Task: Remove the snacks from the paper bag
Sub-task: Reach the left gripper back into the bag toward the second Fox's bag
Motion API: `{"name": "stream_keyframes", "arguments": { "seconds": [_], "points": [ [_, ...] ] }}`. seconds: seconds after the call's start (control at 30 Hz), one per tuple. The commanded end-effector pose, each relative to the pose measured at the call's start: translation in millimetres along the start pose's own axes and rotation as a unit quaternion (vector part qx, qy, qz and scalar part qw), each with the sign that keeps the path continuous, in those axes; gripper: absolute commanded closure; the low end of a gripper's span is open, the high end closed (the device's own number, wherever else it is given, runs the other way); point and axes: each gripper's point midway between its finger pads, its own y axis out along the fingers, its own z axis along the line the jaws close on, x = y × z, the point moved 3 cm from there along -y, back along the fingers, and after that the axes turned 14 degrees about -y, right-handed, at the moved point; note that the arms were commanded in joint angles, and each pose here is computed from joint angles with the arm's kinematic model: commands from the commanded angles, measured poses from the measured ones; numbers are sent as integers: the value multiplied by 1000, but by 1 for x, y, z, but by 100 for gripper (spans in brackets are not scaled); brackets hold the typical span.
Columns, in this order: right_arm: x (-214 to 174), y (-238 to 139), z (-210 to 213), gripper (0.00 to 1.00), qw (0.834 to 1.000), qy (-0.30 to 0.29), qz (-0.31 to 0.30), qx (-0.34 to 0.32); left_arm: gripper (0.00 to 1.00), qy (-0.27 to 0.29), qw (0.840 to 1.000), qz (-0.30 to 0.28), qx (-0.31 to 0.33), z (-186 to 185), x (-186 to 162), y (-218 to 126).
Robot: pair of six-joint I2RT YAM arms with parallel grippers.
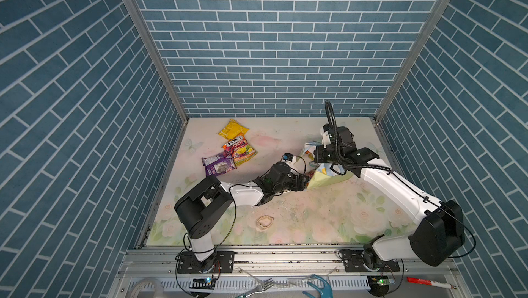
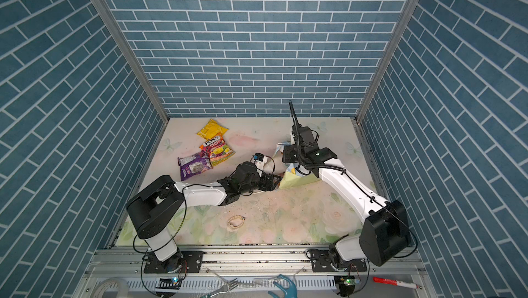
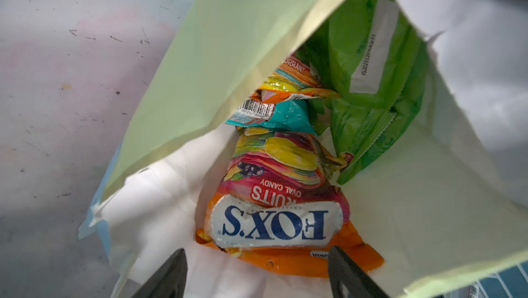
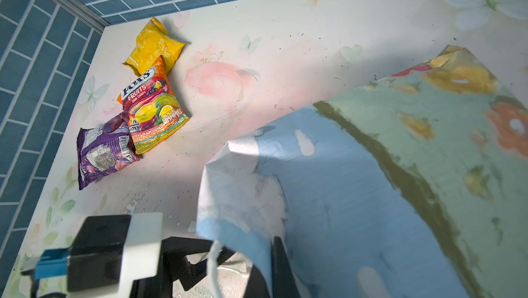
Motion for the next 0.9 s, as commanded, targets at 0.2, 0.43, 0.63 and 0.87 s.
{"name": "stream_keyframes", "arguments": {
  "seconds": [0.2, 0.43, 0.63, 0.87],
  "points": [
    [5, -9, -1, 100, 1000, 20, -13, -4, 17, -1, 1000, 20, 13, 0, -8, 13],
    [5, -7, -1, 100, 1000, 23, -14, -2, 20, -4, 999, 31, 27, 5, -14, 21],
    [6, -8, 0, 100, 1000, 22, -16, -1, 25, -11, 999, 39, 33, 10, -19, 29],
    [6, -7, 0, 100, 1000, 22, -18, 0, 31, -18, 997, 56, 48, 17, -25, 40]
  ]
}}
